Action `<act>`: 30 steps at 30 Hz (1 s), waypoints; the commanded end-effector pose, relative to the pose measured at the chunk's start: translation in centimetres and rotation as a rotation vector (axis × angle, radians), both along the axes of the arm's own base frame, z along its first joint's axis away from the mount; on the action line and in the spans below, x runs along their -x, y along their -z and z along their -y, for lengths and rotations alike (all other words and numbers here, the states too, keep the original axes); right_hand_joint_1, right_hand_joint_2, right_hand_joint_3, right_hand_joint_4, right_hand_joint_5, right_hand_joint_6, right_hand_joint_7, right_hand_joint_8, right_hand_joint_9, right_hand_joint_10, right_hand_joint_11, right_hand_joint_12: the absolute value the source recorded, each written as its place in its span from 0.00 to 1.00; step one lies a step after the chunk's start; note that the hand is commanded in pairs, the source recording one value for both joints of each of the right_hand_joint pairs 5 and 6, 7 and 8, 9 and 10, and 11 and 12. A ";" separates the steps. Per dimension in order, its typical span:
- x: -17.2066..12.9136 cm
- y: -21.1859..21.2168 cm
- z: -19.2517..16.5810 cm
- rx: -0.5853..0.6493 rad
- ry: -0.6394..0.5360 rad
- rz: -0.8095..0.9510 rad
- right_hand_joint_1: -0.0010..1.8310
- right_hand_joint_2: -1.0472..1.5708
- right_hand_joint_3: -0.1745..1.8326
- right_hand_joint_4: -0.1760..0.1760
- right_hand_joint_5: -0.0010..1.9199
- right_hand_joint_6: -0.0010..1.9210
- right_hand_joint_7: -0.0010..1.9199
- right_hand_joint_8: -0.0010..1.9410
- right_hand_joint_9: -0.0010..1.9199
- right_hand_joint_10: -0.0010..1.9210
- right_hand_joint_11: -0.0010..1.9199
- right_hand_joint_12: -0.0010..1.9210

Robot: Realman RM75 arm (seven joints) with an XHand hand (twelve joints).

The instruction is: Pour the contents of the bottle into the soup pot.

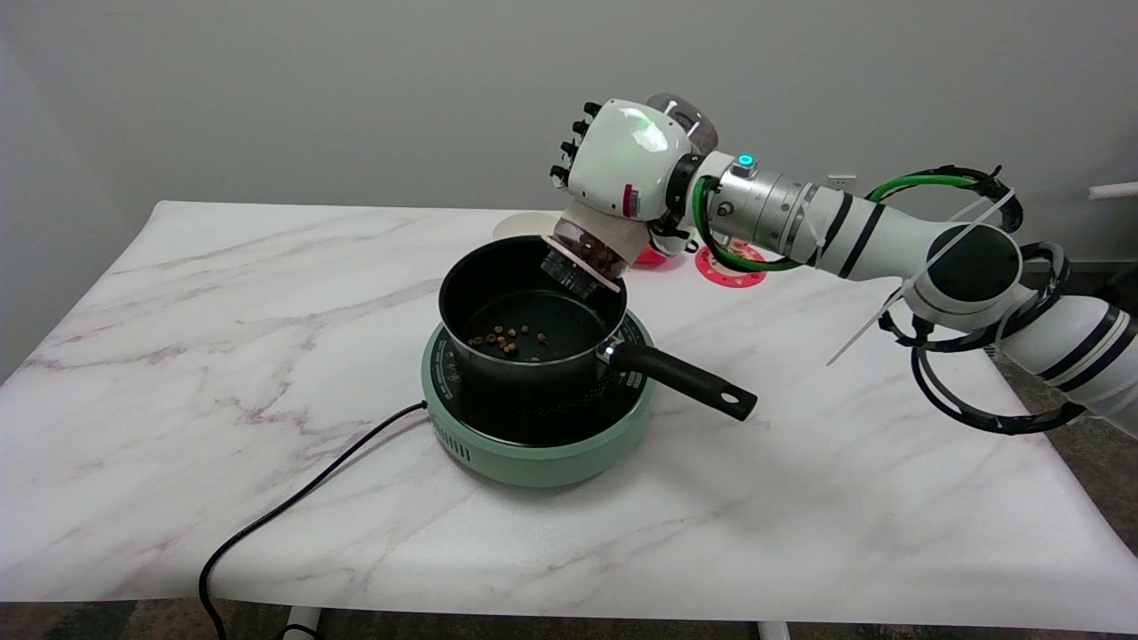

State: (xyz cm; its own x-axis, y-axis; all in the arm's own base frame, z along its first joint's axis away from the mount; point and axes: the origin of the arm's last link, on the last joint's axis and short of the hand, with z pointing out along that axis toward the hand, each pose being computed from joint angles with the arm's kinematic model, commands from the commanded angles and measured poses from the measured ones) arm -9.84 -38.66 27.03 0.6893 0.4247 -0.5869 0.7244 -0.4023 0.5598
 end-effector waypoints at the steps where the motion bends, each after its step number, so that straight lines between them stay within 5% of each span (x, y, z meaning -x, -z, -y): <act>1: 1.9 0.0 0.1 0.011 0.040 -0.060 0.81 0.86 0.48 0.50 1.00 1.00 1.00 0.99 0.72 0.72 0.66 0.66; 23: 0.0 0.0 0.6 0.014 0.013 -0.035 0.81 0.86 0.48 0.50 1.00 1.00 1.00 0.99 0.72 0.72 0.66 0.66; 30: -2.0 -0.6 0.9 0.028 0.016 0.133 0.80 0.87 0.46 0.50 1.00 1.00 1.00 0.99 0.73 0.72 0.66 0.66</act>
State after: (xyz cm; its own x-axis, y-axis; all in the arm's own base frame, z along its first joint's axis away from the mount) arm -10.48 -39.09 27.12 0.6845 0.3957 -0.6123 0.7279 -0.4166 0.5446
